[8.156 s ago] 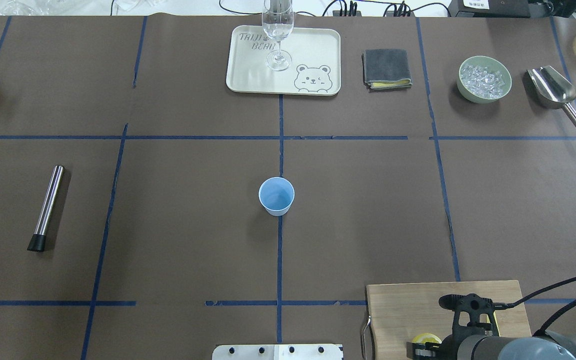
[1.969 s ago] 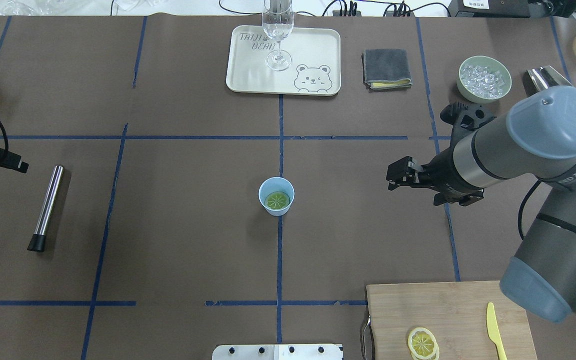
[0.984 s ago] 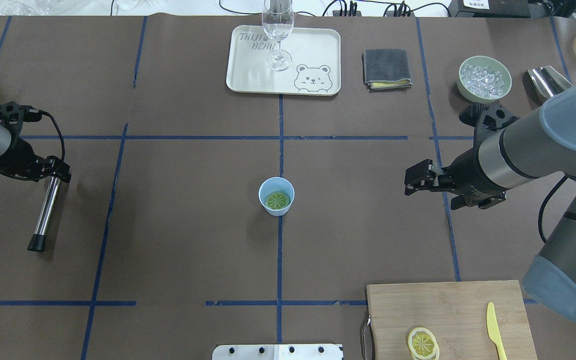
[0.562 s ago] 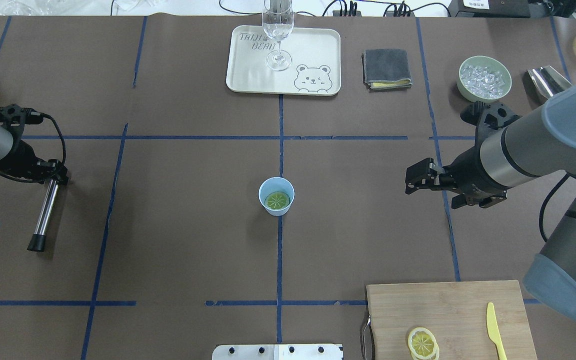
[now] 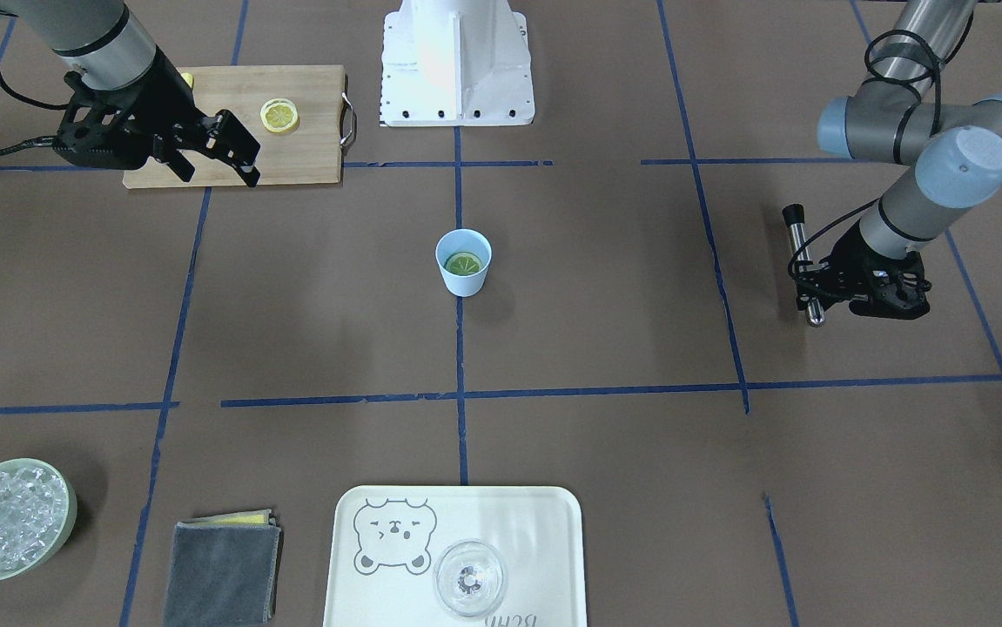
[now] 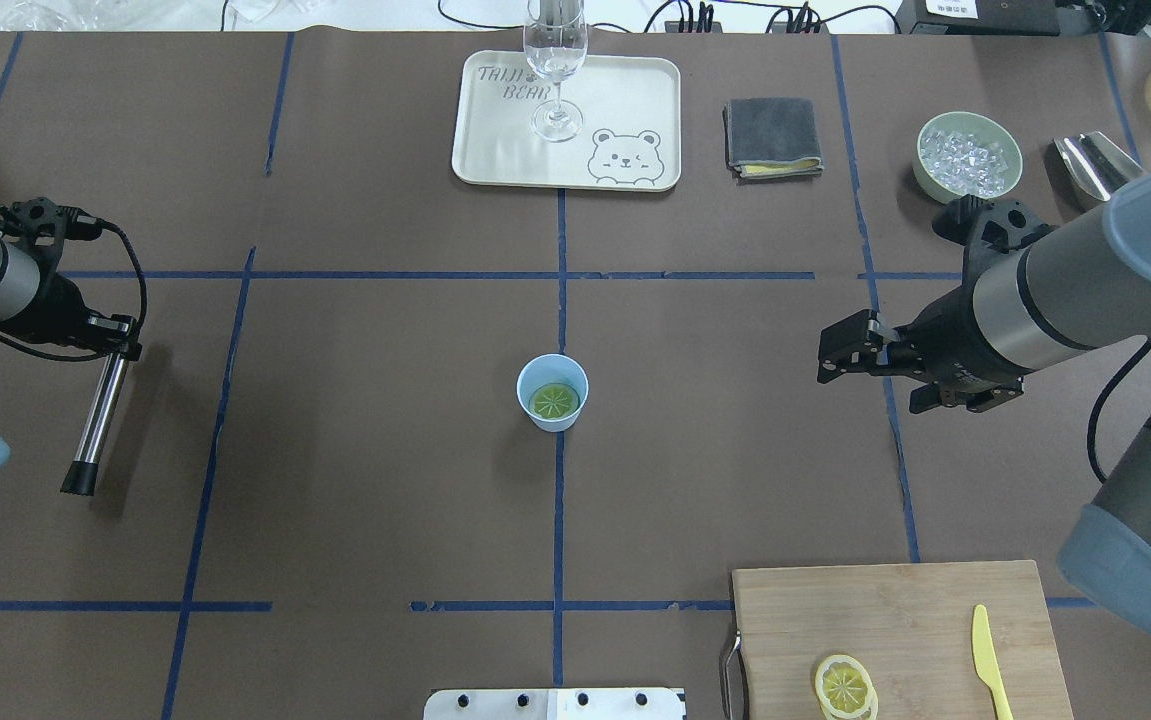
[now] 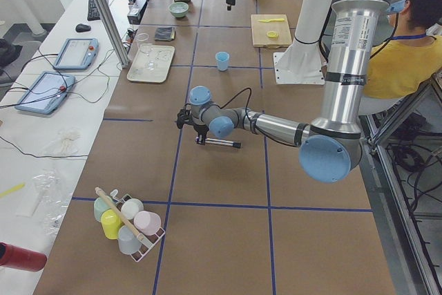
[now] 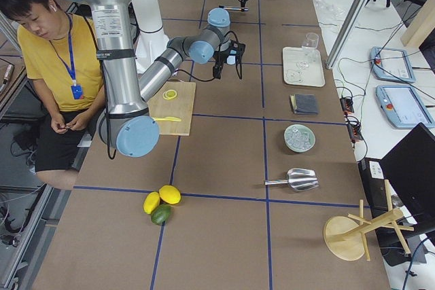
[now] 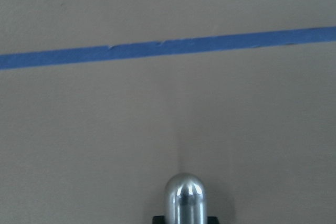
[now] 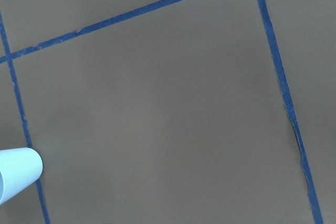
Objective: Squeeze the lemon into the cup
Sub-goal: 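Carry the metal rod with the left gripper toward the cup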
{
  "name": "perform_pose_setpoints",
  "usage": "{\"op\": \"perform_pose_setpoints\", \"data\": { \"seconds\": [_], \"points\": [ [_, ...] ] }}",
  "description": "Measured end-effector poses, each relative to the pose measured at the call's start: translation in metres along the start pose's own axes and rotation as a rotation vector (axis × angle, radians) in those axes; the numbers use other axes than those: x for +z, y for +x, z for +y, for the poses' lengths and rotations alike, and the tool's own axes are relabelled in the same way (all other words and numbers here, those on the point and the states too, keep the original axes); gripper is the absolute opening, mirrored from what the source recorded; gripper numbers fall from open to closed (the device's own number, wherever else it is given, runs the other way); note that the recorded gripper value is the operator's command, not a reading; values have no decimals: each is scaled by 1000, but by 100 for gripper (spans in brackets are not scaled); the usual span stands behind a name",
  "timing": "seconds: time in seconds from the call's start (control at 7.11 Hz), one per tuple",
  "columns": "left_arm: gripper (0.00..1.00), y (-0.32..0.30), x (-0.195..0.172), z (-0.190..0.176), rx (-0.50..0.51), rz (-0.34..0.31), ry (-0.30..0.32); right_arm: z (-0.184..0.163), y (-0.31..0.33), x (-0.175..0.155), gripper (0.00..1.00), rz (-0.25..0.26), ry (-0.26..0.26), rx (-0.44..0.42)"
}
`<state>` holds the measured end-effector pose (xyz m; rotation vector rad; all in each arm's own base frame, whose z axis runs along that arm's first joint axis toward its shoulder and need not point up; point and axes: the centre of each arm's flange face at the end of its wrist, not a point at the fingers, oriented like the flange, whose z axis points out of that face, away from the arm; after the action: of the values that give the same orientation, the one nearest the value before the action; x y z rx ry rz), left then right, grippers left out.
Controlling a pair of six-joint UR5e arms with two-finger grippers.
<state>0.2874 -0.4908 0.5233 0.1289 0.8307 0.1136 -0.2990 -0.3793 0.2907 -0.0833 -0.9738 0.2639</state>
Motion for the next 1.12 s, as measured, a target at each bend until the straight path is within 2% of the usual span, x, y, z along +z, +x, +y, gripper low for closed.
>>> {"op": "perform_pose_setpoints", "data": {
  "seconds": [0.42, 0.56, 0.84, 1.12],
  "points": [
    [0, 109, -90, -20, 206, 76, 136, 0, -1, -16, 100, -32, -35, 6],
    [0, 150, -111, -24, 243, 77, 169, 0, -1, -19, 100, -37, -36, 6],
    [0, 225, -154, -48, 253, 52, 205, 0, -1, -20, 100, -38, -37, 7],
    [0, 285, -169, -29, 279, 47, 311, 0, -1, -19, 100, -37, -38, 7]
  ]
}}
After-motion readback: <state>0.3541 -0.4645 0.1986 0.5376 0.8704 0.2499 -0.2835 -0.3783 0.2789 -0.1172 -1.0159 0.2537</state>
